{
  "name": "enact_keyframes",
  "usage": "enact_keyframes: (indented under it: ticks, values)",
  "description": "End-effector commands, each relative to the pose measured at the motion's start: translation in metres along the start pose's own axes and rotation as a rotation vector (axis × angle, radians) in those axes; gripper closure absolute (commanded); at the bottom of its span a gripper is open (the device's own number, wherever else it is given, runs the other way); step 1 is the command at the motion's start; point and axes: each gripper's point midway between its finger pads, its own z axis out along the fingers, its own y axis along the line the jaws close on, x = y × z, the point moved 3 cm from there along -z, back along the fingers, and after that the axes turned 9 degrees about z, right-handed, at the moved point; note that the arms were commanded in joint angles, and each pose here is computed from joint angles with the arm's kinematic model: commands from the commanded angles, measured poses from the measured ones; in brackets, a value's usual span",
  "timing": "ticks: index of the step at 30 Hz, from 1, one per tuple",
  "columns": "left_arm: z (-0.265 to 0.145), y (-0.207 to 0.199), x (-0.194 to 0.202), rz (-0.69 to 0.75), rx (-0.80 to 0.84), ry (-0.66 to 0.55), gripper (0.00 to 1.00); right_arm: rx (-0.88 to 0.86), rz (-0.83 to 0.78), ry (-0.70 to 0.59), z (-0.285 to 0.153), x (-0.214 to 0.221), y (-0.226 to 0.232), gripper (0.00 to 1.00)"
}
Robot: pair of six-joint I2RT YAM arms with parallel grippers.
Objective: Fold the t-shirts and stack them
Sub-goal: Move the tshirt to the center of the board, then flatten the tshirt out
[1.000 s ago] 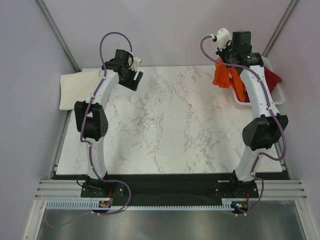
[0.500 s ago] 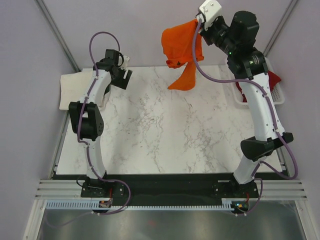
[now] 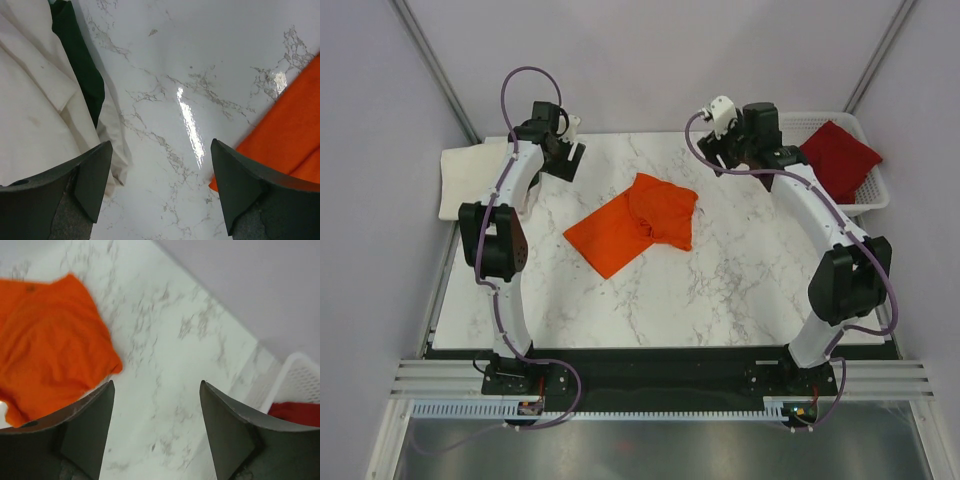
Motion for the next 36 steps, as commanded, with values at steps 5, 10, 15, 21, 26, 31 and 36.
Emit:
enact_keyframes:
  ticks: [5,10,15,21,26,31,36]
  values:
    - [-0.026,0.009,-0.016,-0.009,-0.041,-0.078,0.13,-0.462,-0.11,0.165,-0.018,0.073,0.059,0.26]
    - [-0.024,0.007,-0.015,-0.001,-0.043,-0.067,0.13,-0.803,0.022,0.257,-0.014,0.089,0.113,0.23]
    - [-0.028,0.005,-0.006,0.012,-0.048,-0.047,0.13,-0.956,0.037,0.347,0.016,0.112,0.16,0.24]
    - [-0.033,0.005,-0.002,0.017,-0.057,-0.044,0.13,-1.006,-0.06,0.412,0.03,0.132,0.187,0.24]
    - [-0.035,0.005,-0.001,0.015,-0.059,-0.043,0.13,-1.009,-0.108,0.45,0.034,0.144,0.196,0.26]
    - [-0.044,0.007,-0.003,0.013,-0.065,-0.057,0.13,-0.968,-0.131,0.48,0.045,0.153,0.197,0.3]
    - [-0.048,0.006,-0.001,0.013,-0.067,-0.06,0.13,-0.913,-0.161,0.475,0.057,0.156,0.194,0.3]
